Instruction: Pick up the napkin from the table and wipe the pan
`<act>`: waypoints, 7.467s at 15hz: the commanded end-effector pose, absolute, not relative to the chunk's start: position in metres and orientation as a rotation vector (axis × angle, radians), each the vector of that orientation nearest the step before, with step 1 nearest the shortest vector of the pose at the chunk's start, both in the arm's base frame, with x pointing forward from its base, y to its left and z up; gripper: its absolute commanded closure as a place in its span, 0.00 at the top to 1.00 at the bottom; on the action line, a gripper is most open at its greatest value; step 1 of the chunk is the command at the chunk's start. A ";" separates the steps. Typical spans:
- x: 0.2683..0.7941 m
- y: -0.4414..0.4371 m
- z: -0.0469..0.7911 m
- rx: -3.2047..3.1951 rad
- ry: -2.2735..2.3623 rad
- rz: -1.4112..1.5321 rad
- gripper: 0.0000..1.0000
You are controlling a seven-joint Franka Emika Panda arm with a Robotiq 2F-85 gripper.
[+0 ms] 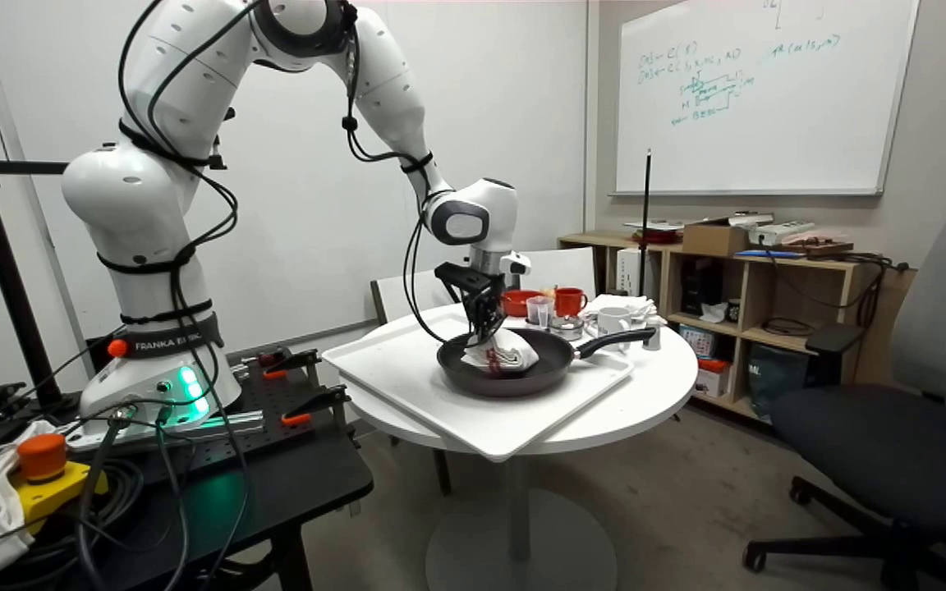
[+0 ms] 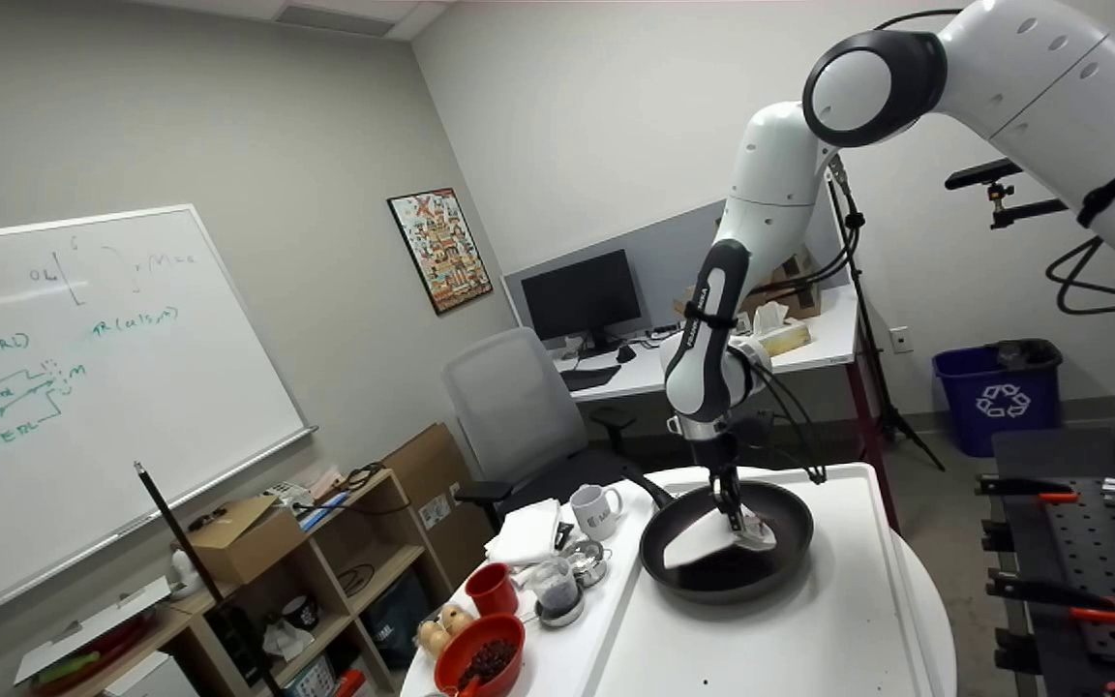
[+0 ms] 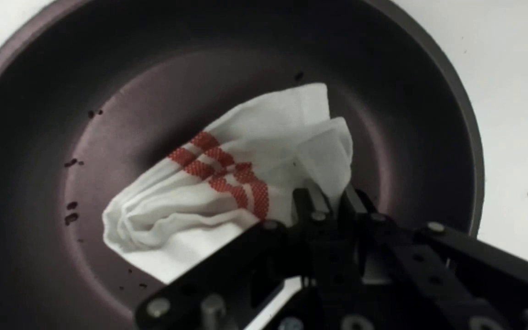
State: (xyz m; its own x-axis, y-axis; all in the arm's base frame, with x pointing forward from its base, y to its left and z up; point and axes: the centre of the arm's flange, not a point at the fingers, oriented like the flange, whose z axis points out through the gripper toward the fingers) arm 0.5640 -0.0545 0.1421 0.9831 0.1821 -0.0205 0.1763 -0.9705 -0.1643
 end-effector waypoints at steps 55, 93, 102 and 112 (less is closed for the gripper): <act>0.533 -0.109 0.081 -2.923 -0.410 -0.007 0.03; 0.552 -0.017 0.088 -2.818 -0.754 -0.277 0.03; 0.611 -0.037 0.099 -2.763 -0.567 -0.359 0.03; 0.617 -0.128 0.097 -2.846 -0.266 -0.406 0.03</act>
